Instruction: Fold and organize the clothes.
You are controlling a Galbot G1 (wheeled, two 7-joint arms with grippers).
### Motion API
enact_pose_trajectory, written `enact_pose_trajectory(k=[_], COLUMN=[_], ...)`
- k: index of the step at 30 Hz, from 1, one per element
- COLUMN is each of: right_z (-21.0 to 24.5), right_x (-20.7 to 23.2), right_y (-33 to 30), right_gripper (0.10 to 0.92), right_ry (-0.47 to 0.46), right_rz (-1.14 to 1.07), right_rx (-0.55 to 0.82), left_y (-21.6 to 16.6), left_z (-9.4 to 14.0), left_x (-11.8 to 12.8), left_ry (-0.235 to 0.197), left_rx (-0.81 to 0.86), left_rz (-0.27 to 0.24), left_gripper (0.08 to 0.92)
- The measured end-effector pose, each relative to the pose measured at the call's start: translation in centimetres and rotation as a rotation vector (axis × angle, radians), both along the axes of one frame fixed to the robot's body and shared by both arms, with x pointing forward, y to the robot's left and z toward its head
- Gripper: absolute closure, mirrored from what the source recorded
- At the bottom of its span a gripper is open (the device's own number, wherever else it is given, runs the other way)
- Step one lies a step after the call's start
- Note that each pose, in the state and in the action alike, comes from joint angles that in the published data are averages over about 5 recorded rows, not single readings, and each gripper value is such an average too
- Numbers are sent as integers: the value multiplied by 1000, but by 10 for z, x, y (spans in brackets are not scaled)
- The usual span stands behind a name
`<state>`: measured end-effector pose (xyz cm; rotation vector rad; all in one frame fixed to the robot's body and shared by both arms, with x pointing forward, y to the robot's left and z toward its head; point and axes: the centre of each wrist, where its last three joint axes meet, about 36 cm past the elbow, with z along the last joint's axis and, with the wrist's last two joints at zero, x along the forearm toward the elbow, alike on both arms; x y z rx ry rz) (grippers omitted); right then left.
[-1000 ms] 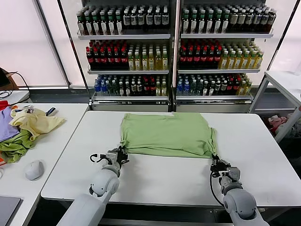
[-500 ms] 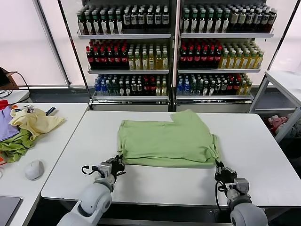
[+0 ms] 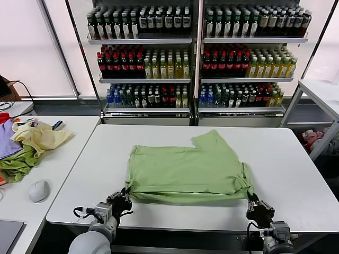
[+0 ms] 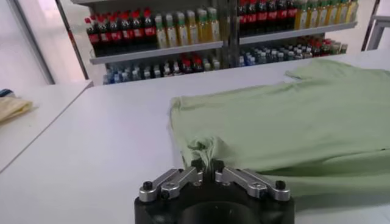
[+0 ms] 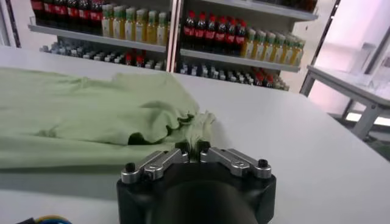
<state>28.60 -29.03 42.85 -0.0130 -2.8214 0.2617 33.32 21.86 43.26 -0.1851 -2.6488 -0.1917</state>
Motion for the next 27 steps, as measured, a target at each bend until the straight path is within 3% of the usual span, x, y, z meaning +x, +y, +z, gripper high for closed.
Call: enact_pose_trajectory(k=[8, 15, 20, 27], right_z=[11, 16, 15, 15], right_x=[11, 49, 93, 162], right_y=[-3, 0, 5, 16], right_gripper=[416, 229, 201, 200], right_ry=[-44, -77, -80, -68], right_rz=[-1, 2, 5, 16], right_rx=[-4, 16, 40, 65], left_y=[8, 9, 10, 5], left_z=[6, 6, 5, 8], left_x=[-1, 18, 46, 100], left_ry=[-12, -40, -62, -91], left_rx=[19, 24, 20, 0], left_rz=[-1, 0, 7, 14], left_gripper=[479, 280, 188, 177])
